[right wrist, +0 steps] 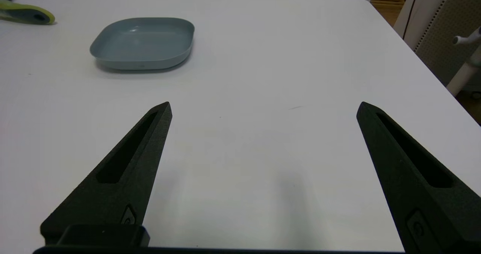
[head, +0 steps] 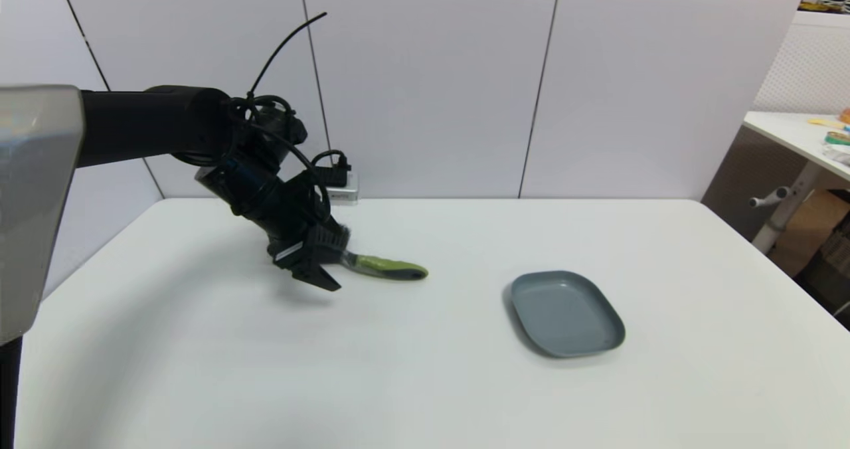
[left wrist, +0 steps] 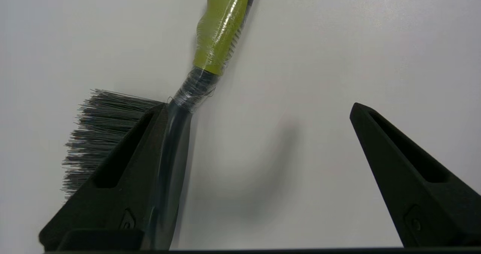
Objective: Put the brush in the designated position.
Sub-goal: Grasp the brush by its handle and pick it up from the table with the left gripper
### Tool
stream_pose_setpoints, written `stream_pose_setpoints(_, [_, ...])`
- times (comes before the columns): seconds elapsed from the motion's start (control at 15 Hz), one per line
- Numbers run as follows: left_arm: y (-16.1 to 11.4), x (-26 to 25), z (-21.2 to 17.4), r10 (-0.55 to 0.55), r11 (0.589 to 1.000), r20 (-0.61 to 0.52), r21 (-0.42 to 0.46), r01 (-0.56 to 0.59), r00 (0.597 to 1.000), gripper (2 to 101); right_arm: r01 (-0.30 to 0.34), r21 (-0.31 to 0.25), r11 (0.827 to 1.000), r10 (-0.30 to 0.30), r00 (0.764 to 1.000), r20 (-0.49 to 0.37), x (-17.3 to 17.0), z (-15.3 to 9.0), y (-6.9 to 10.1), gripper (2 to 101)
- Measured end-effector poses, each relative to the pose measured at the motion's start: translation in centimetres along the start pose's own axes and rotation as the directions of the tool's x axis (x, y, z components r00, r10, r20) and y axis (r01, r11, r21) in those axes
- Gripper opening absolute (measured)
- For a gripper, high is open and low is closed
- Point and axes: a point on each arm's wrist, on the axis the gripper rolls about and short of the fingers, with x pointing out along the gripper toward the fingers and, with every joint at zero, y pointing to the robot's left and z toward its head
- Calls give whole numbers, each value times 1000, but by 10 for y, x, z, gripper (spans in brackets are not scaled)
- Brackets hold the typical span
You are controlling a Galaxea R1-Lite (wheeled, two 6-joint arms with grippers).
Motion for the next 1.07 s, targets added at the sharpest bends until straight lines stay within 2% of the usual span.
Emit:
stream_pose_setpoints(0.53, [13,42,-10,-74,997,4,10,74,997,979,0,0,1000,0,1000,0,0,0,0,973])
stream_pose_setpoints(1.07, [15,49,-14,-84,996,-1,2,84,996,979,0,0,1000,0,1000,0,0,0,0,973])
